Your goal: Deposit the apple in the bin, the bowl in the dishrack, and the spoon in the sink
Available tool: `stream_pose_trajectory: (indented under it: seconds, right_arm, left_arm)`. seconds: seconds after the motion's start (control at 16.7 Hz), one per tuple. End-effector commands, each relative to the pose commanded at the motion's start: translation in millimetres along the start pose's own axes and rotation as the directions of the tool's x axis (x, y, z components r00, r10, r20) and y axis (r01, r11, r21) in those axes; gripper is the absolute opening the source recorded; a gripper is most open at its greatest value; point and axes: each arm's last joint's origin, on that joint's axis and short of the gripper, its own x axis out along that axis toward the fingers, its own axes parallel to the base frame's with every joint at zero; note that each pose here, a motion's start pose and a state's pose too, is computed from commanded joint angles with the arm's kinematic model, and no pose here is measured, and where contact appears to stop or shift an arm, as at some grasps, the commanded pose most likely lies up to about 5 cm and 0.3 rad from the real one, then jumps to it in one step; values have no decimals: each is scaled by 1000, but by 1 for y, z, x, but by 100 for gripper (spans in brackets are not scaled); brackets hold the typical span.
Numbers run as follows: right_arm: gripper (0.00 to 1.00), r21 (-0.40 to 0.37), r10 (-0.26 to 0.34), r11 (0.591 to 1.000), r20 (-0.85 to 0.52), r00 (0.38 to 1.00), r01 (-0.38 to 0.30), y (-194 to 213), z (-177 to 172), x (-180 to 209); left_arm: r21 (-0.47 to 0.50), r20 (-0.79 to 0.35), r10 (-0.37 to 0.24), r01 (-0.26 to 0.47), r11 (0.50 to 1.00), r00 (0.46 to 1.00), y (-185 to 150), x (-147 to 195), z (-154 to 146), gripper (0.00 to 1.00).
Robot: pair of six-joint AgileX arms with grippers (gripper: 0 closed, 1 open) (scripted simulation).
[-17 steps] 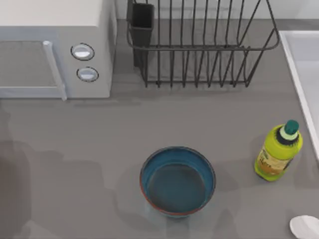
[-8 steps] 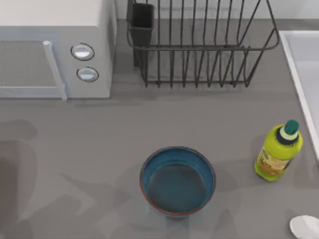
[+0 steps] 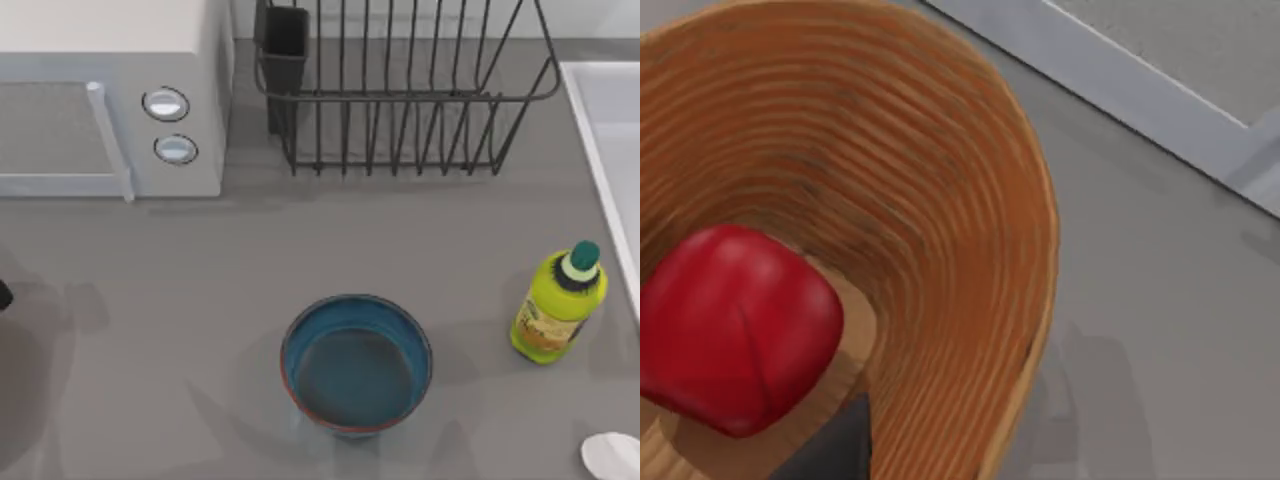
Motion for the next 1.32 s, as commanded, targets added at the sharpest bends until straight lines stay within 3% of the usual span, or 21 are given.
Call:
stream_pose_trajectory:
  seconds: [0.24,0.48,0.66,1.08,1.32]
  right_arm:
    - [100,0,0,1000,0,1000,0,0,0,0]
    - [100,0,0,1000,0,1000,0,0,0,0]
    - [100,0,0,1000,0,1000,0,0,0,0]
    - [100,7,9,1000,-8,1000,-9,1,2,0]
    - [100,98,122,989,-119,985,-111,14,29,2]
  left_arm:
    - [268,261,-175,103,958,949,7,-14,-29,100]
    - [453,431,-304,88,887,849,12,-11,-50,100]
    - [489,489,-328,58,871,808,14,-8,-55,100]
    - [489,490,-328,57,870,807,14,-8,-55,100]
    - [489,490,-328,57,870,807,14,-8,-55,100]
